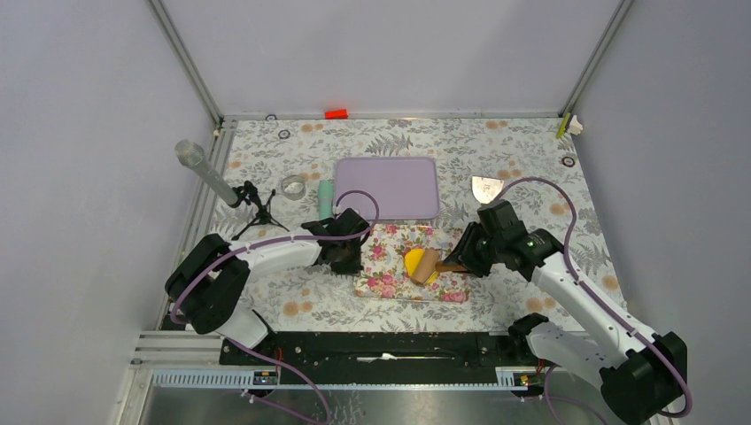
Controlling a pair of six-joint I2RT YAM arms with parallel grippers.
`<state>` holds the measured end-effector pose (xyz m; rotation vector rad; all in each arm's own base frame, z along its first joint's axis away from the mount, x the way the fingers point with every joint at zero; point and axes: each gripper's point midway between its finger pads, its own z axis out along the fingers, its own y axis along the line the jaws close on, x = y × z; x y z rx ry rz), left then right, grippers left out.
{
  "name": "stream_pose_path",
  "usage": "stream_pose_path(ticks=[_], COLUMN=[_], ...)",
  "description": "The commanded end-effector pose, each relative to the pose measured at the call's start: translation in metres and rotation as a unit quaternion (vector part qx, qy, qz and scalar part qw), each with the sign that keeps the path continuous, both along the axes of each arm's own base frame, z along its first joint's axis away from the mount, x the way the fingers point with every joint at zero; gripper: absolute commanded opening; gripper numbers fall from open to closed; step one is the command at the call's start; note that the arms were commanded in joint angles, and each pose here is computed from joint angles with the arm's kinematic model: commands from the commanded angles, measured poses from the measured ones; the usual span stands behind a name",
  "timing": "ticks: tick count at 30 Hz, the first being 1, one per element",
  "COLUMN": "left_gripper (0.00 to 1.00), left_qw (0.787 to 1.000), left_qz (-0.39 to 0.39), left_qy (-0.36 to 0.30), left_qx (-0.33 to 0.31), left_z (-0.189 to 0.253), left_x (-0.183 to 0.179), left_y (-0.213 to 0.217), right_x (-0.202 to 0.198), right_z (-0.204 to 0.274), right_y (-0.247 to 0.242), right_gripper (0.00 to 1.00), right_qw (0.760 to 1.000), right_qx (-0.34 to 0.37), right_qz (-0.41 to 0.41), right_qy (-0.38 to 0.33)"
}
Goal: Roll out the dumpling wrappers from the dough
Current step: Flatten out the dough on the work surface.
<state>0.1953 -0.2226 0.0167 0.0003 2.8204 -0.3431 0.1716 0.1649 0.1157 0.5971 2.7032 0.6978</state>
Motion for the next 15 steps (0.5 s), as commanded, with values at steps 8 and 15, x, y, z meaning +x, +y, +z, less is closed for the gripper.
stream_pose_path(ticks=[8, 15], left_gripper=[0.0, 0.0], left_qw=[0.997, 0.997], left_qz=[-0.001, -0.005], left_qy=[0.007, 0.005], left_qx=[0.08, 0.078], left_z=[-0.009, -0.007], left_x=[-0.012, -0.012], left_y=[0.038, 0.038], right_x=[-0.033, -0.03], right_z=[-0.026, -0.04], right_y=[-0.05, -0.054], right_gripper=[0.0, 0.0], right_qw=[0.99, 0.988], right_qx=[-0.12, -0.135], right_qz=[-0.033, -0.032], right_qy=[0.059, 0.061])
